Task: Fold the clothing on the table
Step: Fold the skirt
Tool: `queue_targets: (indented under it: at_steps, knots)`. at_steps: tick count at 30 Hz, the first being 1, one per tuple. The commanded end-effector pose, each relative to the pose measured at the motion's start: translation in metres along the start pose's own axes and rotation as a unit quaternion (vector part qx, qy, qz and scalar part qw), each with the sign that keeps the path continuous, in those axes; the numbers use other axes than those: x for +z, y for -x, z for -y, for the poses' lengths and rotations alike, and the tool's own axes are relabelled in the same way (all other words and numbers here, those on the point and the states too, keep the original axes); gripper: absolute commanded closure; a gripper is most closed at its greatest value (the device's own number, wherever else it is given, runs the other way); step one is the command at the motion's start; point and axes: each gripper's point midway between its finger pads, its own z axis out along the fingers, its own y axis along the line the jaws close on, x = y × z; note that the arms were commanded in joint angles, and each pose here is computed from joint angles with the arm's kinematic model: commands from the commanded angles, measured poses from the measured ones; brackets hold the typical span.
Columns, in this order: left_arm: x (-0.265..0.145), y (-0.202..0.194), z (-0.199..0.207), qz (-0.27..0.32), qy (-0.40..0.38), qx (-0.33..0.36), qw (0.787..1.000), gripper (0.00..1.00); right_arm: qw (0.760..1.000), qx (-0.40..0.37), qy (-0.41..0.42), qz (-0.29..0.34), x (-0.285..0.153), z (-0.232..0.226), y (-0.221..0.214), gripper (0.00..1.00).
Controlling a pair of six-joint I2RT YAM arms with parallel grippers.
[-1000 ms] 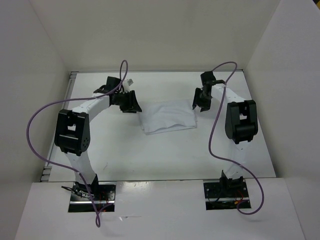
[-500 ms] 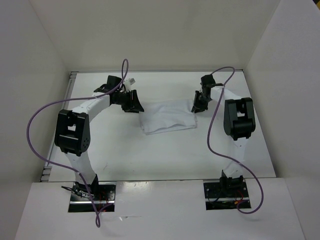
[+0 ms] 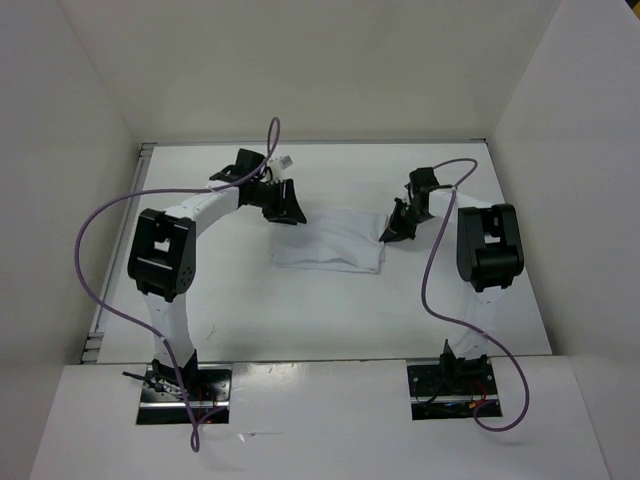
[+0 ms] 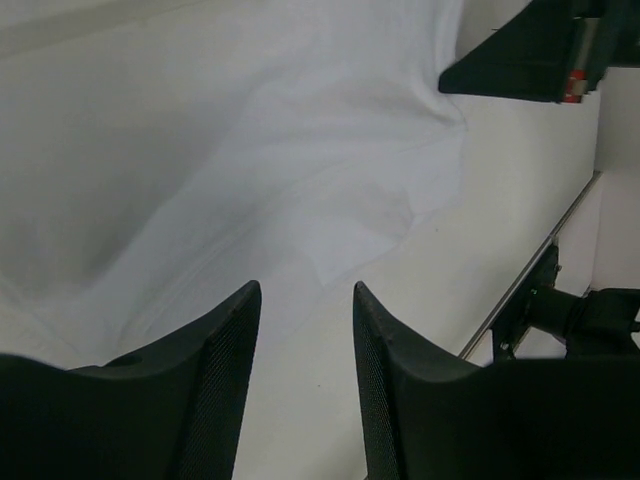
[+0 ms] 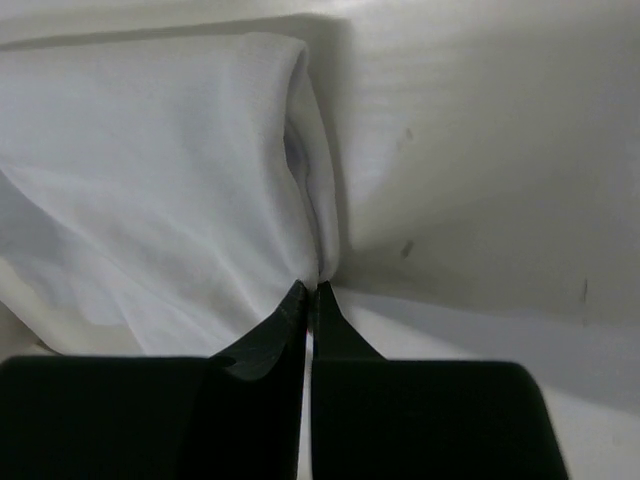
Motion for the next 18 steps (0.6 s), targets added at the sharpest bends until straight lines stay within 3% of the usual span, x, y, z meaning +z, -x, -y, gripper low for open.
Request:
queue_targets:
  at_steps: [1,3,8,18]
  knots:
    - [0.027,-0.008,0.015,-0.021,-0.036,0.014,0.999,0.51,1.000,0.023,-0.015,0.011,-0.026,-0.002,-0.015,1.00]
    - [0.046,-0.017,0.021,-0.038,-0.043,0.016,0.998,0.53,0.999,0.027,-0.010,0.021,-0.033,-0.003,-0.020,1.00]
    - [0.077,-0.034,0.029,-0.081,-0.047,0.020,0.995,0.86,0.999,0.028,-0.006,0.014,-0.033,-0.005,-0.028,1.00]
    - [0.101,-0.080,0.033,-0.138,-0.016,0.034,0.990,0.89,1.000,0.021,-0.010,0.009,-0.025,-0.001,-0.027,1.00]
